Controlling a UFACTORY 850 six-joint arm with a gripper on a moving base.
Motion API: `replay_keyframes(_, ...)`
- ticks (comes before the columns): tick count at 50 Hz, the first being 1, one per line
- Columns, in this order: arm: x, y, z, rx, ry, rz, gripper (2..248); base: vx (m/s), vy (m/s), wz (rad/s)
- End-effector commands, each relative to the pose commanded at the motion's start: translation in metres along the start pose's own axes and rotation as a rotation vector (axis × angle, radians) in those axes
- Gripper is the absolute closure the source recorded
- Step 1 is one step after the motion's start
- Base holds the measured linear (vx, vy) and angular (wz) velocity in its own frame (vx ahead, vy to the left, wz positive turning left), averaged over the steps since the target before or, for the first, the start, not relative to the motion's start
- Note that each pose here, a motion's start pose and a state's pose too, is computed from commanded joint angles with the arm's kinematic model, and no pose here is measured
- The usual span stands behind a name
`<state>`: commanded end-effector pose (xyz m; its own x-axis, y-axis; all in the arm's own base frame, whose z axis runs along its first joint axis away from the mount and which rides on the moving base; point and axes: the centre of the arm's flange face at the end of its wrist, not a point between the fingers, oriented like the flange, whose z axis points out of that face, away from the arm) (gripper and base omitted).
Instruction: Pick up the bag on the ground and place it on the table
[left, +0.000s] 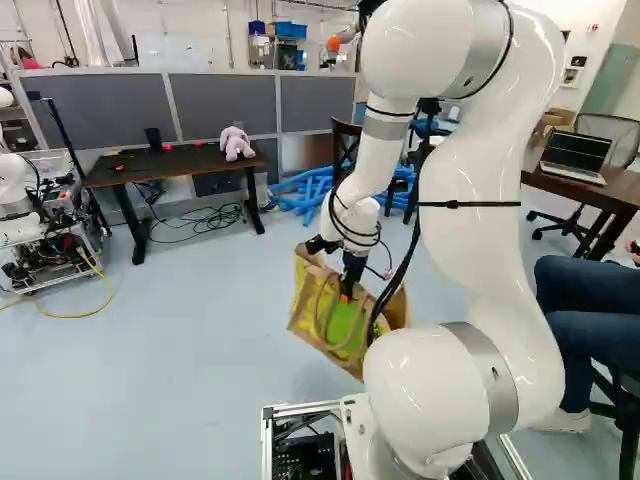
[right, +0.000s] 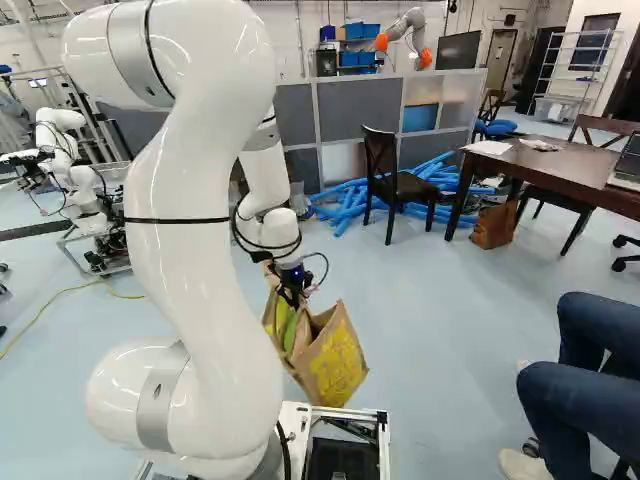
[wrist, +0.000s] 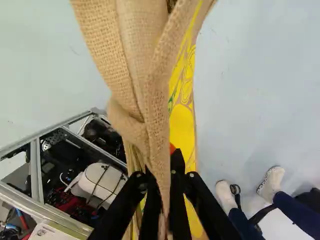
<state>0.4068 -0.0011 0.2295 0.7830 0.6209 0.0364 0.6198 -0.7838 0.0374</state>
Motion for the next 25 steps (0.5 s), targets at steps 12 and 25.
replay_keyframes(12, 0.007, 0.011, -0.017, -0.019, 0.021, 0.009, 228, 0.0, 0.0, 0.0)
replay_keyframes(25, 0.016, 0.018, -0.036, -0.024, 0.023, 0.01, 228, 0.0, 0.0, 0.0)
